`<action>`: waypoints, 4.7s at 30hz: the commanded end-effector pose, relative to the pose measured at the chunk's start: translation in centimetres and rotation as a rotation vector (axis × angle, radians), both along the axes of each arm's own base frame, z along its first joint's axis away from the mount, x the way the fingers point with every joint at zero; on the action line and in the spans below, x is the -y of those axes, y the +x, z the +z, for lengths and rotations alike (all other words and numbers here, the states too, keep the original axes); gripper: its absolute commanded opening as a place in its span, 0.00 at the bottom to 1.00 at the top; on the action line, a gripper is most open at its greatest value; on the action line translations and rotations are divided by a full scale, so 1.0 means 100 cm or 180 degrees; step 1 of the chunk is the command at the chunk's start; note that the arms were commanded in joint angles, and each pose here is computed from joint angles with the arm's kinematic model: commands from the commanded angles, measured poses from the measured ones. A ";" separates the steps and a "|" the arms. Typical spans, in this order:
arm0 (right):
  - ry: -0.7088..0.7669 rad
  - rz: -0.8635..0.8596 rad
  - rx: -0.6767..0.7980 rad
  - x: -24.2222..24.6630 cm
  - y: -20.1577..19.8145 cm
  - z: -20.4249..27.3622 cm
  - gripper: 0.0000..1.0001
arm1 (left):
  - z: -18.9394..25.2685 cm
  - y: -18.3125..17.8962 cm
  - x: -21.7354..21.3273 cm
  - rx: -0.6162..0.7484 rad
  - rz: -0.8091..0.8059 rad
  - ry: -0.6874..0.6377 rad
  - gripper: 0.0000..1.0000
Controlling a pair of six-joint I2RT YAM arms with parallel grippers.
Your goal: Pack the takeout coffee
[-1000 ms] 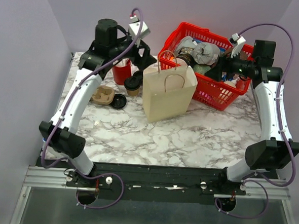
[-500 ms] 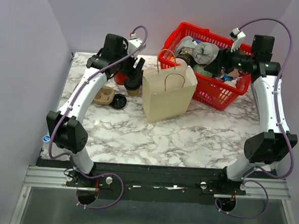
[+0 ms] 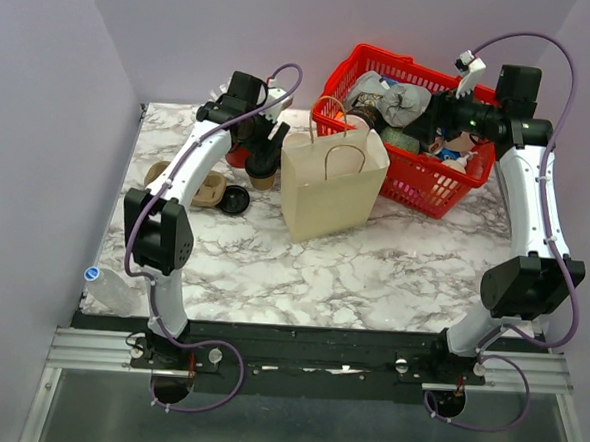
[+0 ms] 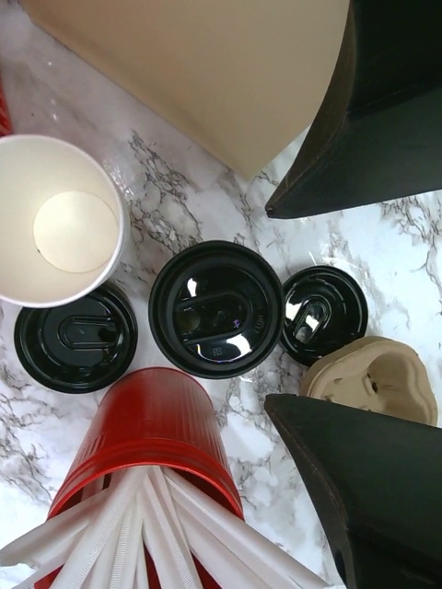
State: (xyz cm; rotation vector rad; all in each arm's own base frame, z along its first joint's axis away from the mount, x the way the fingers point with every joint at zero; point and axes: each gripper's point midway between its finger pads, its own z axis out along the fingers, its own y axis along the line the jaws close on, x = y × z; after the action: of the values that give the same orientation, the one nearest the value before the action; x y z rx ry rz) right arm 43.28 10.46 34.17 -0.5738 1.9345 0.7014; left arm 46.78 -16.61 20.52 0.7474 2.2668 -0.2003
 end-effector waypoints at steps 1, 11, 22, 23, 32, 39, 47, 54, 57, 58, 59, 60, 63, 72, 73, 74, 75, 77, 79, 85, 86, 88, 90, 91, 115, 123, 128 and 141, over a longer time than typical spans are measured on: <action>-0.0041 -0.0072 0.0075 0.002 0.006 0.004 0.86 | -0.009 0.006 -0.004 -0.0106 0.0169 0.0121 0.86; -0.0090 -0.0064 -0.0010 0.003 0.001 -0.003 0.87 | -0.035 0.021 0.001 -0.0232 0.0165 0.0147 0.93; -0.0069 -0.0058 -0.0067 0.002 -0.002 -0.010 0.87 | -0.052 0.030 -0.005 -0.0313 0.0309 0.0258 0.93; -0.0068 -0.0064 -0.0080 0.003 -0.002 -0.011 0.87 | -0.053 0.031 -0.007 -0.0328 0.0358 0.0241 0.93; -0.0074 -0.0055 -0.0103 0.002 0.001 -0.014 0.87 | -0.064 0.030 -0.008 -0.0463 0.0441 0.0142 0.89; -0.0056 -0.0054 -0.0145 0.002 0.003 -0.018 0.87 | -0.073 0.031 -0.012 -0.0538 0.0497 0.0132 0.86; -0.0064 -0.0056 -0.0161 0.001 0.006 -0.021 0.87 | -0.080 0.033 -0.011 -0.0603 0.0466 0.0085 0.82; -0.0064 -0.0052 -0.0174 0.000 0.009 -0.023 0.87 | -0.083 0.030 -0.010 -0.0646 0.0442 0.0078 0.74; -0.0064 -0.0047 -0.0184 0.000 0.009 -0.024 0.87 | -0.086 0.028 -0.011 -0.0665 0.0435 0.0107 0.70; -0.0066 -0.0051 -0.0189 0.000 0.009 -0.025 0.87 | -0.085 0.027 -0.011 -0.0661 0.0435 0.0106 0.69; -0.0076 -0.0039 -0.0176 0.000 0.009 -0.024 0.87 | -0.087 0.026 -0.011 -0.0684 0.0419 0.0108 0.68; -0.0083 -0.0019 -0.0153 -0.001 0.010 -0.023 0.87 | -0.086 0.024 -0.011 -0.0695 0.0409 0.0107 0.64; -0.0129 0.0204 0.0032 -0.006 0.010 -0.014 0.87 | -0.076 0.019 -0.008 -0.0678 0.0348 0.0037 0.59; -0.0305 0.1399 0.0816 -0.056 0.017 -0.006 0.88 | -0.033 -0.015 0.000 -0.0694 -0.0029 -0.0146 0.35; -0.0329 0.1539 0.0804 -0.068 0.020 -0.018 0.88 | -0.029 -0.019 0.000 -0.0699 -0.0067 -0.0162 0.33; -0.0412 0.1669 0.0930 -0.073 0.021 -0.017 0.89 | -0.032 -0.025 0.003 -0.0763 -0.0118 -0.0194 0.32; -0.0417 0.1753 0.0949 -0.079 0.021 -0.021 0.89 | -0.031 -0.028 0.003 -0.0768 -0.0130 -0.0209 0.30; -0.0436 0.1916 0.0985 -0.093 0.021 -0.031 0.89 | -0.026 -0.038 0.004 -0.0760 -0.0188 -0.0262 0.28; -0.0440 0.2065 0.1018 -0.106 0.016 -0.038 0.89 | -0.020 -0.043 0.002 -0.0735 -0.0189 -0.0266 0.24; -0.0579 0.2286 0.1064 -0.125 0.007 -0.062 0.89 | -0.012 -0.065 -0.003 -0.0725 -0.0356 -0.0198 0.18; -0.0592 0.2314 0.1078 -0.127 0.006 -0.064 0.89 | -0.016 -0.069 -0.004 -0.0762 -0.0382 -0.0181 0.16; -0.0617 0.2351 0.1040 -0.129 0.004 -0.072 0.89 | -0.016 -0.076 -0.006 -0.0765 -0.0442 -0.0160 0.12; -0.0645 0.2390 0.1029 -0.130 0.002 -0.076 0.88 | -0.020 -0.081 -0.008 -0.0797 -0.0472 -0.0135 0.09; -0.0653 0.2394 0.1025 -0.129 0.002 -0.077 0.87 | -0.018 -0.083 -0.008 -0.0787 -0.0484 -0.0129 0.06; -0.0774 0.2273 0.0924 -0.100 -0.110 -0.062 0.00 | 0.095 -0.137 -0.006 0.0536 -0.0989 -0.0484 0.00; -0.0789 0.1931 0.0757 -0.102 -0.154 -0.066 0.01 | 0.168 -0.192 0.005 0.1408 -0.1491 -0.0839 0.00; -0.0833 0.1845 0.0508 -0.100 -0.166 -0.076 0.09 | 0.188 -0.230 0.004 0.1608 -0.1739 -0.0896 0.00; -0.0797 0.2038 0.0525 -0.110 -0.159 -0.071 0.52 | 0.203 -0.247 0.004 0.1591 -0.1717 -0.1053 0.00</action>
State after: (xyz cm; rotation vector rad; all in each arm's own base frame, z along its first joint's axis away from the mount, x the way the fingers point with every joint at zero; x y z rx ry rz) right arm 26.97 20.95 26.34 -1.3840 1.7131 0.7583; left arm 22.68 -16.59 38.96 1.0705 1.5268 -0.5291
